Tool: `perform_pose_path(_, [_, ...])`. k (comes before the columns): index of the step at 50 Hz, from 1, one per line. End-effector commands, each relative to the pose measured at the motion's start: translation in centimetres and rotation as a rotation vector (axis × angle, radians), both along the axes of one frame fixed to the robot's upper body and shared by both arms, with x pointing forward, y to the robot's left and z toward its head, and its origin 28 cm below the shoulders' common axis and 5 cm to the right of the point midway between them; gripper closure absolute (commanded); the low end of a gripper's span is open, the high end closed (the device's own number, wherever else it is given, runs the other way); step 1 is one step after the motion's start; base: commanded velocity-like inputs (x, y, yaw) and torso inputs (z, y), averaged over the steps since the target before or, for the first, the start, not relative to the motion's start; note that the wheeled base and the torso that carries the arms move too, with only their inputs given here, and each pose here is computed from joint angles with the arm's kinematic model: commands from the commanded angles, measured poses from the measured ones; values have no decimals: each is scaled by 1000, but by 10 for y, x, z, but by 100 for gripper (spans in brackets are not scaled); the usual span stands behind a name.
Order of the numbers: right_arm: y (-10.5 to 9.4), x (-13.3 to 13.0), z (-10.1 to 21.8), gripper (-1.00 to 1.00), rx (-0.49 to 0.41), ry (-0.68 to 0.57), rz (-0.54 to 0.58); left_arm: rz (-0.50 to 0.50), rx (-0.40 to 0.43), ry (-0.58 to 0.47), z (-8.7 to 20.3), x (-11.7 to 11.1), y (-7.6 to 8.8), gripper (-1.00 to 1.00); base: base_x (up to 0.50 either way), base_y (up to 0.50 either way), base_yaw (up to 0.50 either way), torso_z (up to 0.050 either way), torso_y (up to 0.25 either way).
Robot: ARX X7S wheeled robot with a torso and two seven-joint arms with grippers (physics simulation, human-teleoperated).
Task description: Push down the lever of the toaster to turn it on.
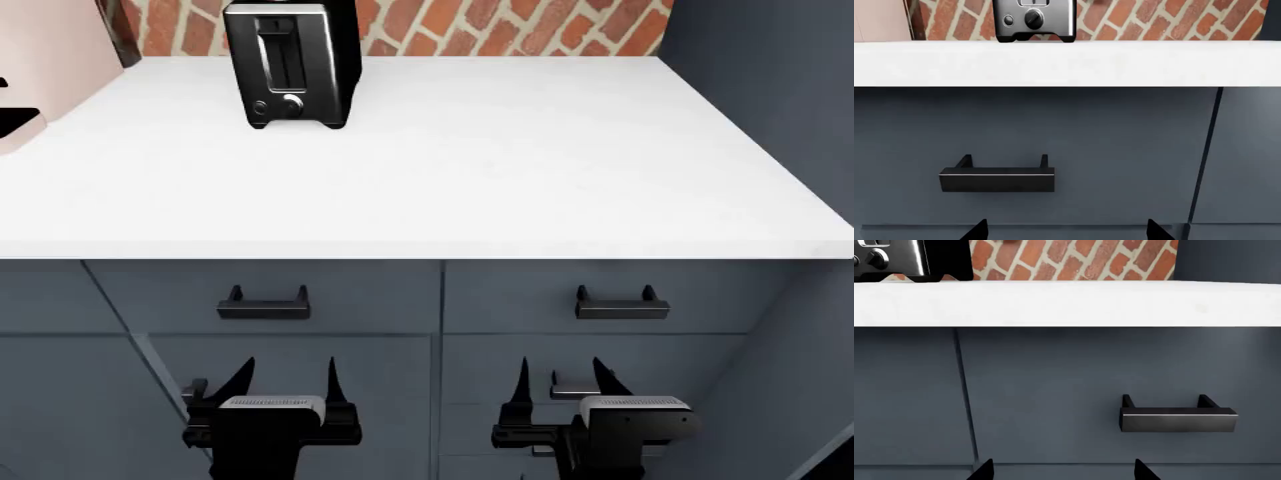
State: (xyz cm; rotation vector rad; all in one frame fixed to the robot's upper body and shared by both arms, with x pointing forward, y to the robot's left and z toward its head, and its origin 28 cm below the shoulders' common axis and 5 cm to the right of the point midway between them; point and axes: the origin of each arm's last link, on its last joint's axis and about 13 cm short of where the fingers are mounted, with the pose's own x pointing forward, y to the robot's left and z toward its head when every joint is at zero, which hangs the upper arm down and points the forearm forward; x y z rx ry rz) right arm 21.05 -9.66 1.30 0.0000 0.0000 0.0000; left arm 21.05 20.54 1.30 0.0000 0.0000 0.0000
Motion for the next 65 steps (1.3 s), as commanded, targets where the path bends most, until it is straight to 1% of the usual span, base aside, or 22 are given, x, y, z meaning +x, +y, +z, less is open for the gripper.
perform_pose_path(1, [0,-1,-1,-100,-1,2,-1,-1,4,-5,0,-1,0,-100,0,0,0,0,0])
perform_pose_path(9, [1,0,0,-100,-20,12,9,-2,33,-22,-2,-1,-1,-100,0,0,0,0,0])
perform_pose_path(13, [2,0,1,-100,-52,13,17,-3,41,-25,-2,-1,-1,-100,0,481,0,0,0])
perform_pose_path(24, [3,-1,0,-100,-61,21,28,-6,51,-30,-3,-2,-1,-100,0,500,0,0,0])
perform_pose_path(38, [3,0,-2,-100,-62,36,39,-17,64,-28,-5,-1,-2,-100,0,500,0,0,0])
perform_pose_path(50, [3,0,-2,-100,-61,37,38,-6,62,-37,-5,0,-2,-100,0,500,0,0,0])
perform_pose_path(51, [3,-1,-2,-100,-54,31,35,-15,54,-44,-4,-1,-2,-100,0,0,0,0,0])
perform_pose_path(52, [3,-2,-2,-100,-51,28,34,-14,63,-47,-4,-1,-2,-100,0,0,0,0,0])
perform_pose_path(53, [3,-3,-2,-100,-49,28,33,-9,74,-45,-4,0,-2,-100,0,0,0,50,0])
perform_pose_path(65, [4,-2,-2,-100,-49,33,41,-9,70,-39,-4,-1,-2,-100,0,0,0,50,0])
